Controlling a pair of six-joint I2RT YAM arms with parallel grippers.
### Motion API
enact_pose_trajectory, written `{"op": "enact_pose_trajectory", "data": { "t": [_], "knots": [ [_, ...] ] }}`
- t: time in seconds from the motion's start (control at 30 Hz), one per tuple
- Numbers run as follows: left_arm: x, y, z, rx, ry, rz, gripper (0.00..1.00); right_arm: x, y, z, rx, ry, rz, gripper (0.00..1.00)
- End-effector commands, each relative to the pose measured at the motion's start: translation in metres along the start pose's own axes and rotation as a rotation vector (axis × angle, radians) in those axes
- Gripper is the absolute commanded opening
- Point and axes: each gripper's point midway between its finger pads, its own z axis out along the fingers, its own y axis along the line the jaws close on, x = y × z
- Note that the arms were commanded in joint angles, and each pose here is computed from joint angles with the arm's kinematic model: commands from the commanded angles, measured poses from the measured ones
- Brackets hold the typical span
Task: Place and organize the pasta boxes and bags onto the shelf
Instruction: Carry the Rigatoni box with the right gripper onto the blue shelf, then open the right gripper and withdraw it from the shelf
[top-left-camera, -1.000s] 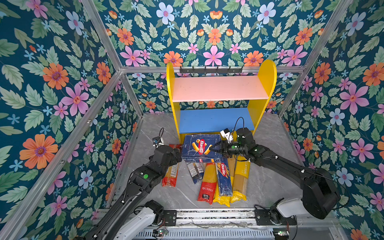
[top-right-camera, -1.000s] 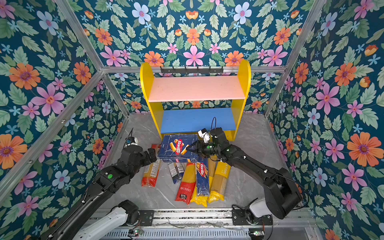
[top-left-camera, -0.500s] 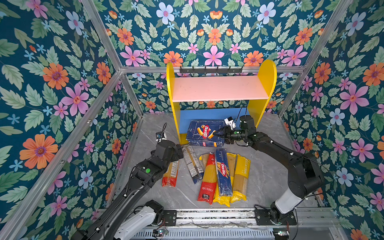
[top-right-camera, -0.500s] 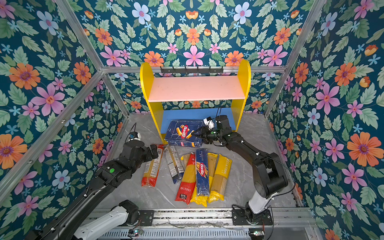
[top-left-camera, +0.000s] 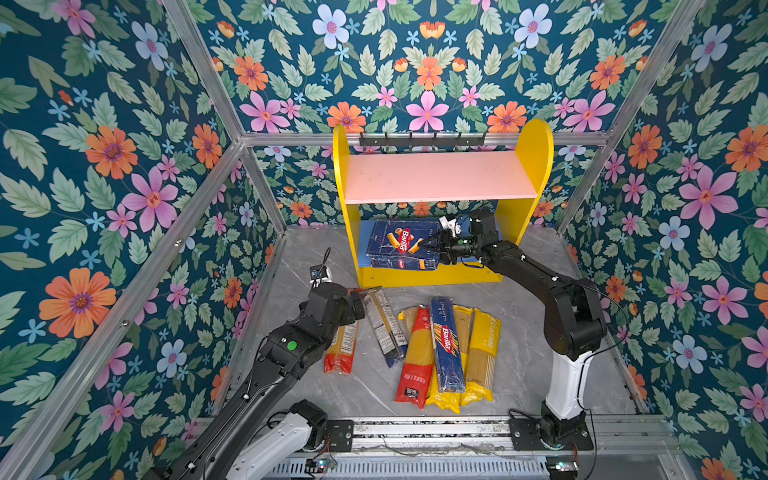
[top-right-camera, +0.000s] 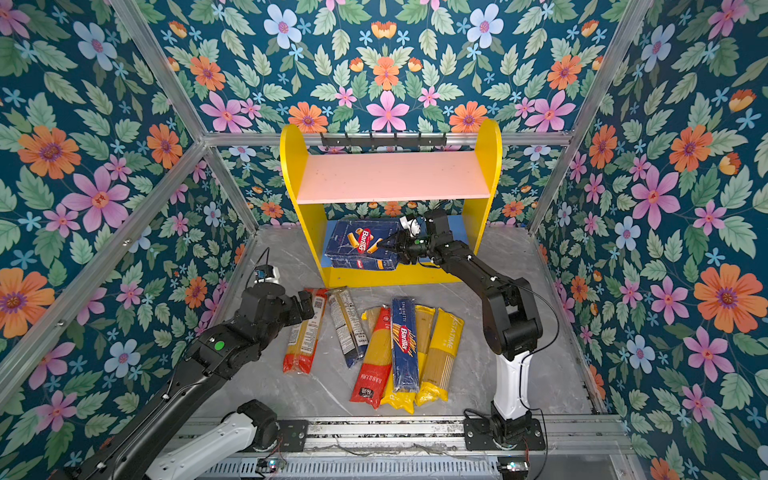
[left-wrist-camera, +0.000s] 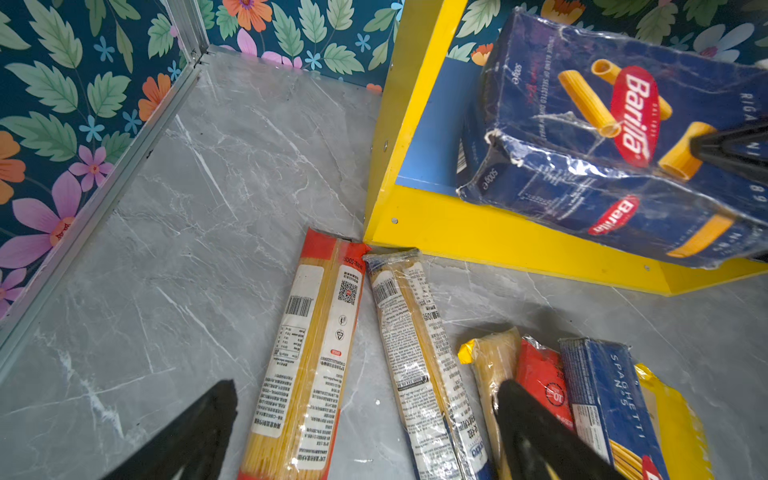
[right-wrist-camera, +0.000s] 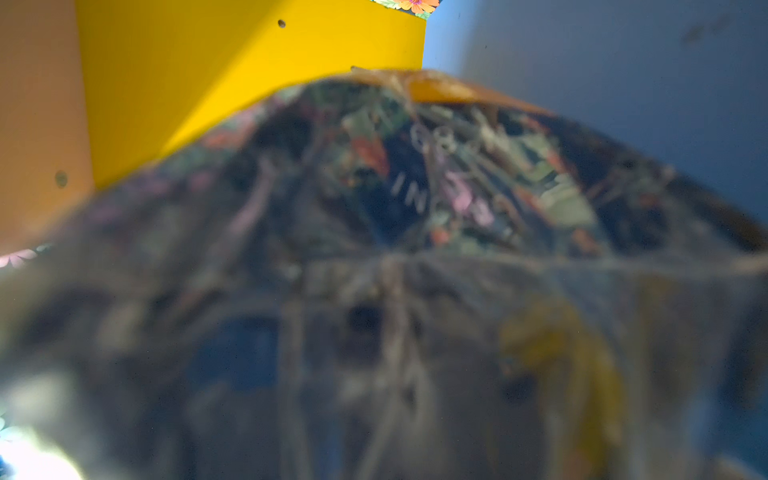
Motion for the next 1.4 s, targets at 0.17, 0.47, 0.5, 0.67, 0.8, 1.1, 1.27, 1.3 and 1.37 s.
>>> {"op": "enact_pose_trajectory", "data": {
  "t": [0.17,0.47,0.5,0.67,0.8,1.1,1.27,1.3,1.37],
  "knots": [
    [-0.002,-0.002,0.006,-0.016,-0.003,0.045,1.0,-0.016,0.012,0.013,-0.057,0.041,-0.061,0.42],
    [0.003,-0.005,0.014,-0.005,0.01,0.06,1.0,-0.025,-0.002,0.029,-0.03,0.063,-0.045,0.43],
    [0.004,-0.005,0.015,-0.005,0.014,0.062,1.0,-0.026,-0.002,0.031,-0.027,0.067,-0.046,0.43],
    [0.008,-0.005,0.018,-0.012,0.026,0.071,1.0,-0.029,-0.003,0.044,-0.021,0.089,-0.051,0.49],
    [0.008,-0.004,0.017,-0.014,0.022,0.071,1.0,-0.033,-0.004,0.05,-0.014,0.097,-0.05,0.68],
    [0.008,-0.003,0.014,-0.005,0.017,0.068,1.0,-0.042,-0.019,0.026,0.052,0.039,-0.023,0.99],
    [0.007,-0.006,0.014,0.006,0.018,0.063,1.0,-0.043,-0.025,-0.001,0.094,-0.004,-0.019,0.99],
    [0.008,-0.006,0.014,0.008,0.019,0.062,1.0,-0.043,-0.027,-0.007,0.1,-0.011,-0.013,0.99],
    [0.008,-0.006,0.014,0.012,0.019,0.058,1.0,-0.041,-0.03,-0.015,0.11,-0.018,-0.001,0.99]
  ]
}}
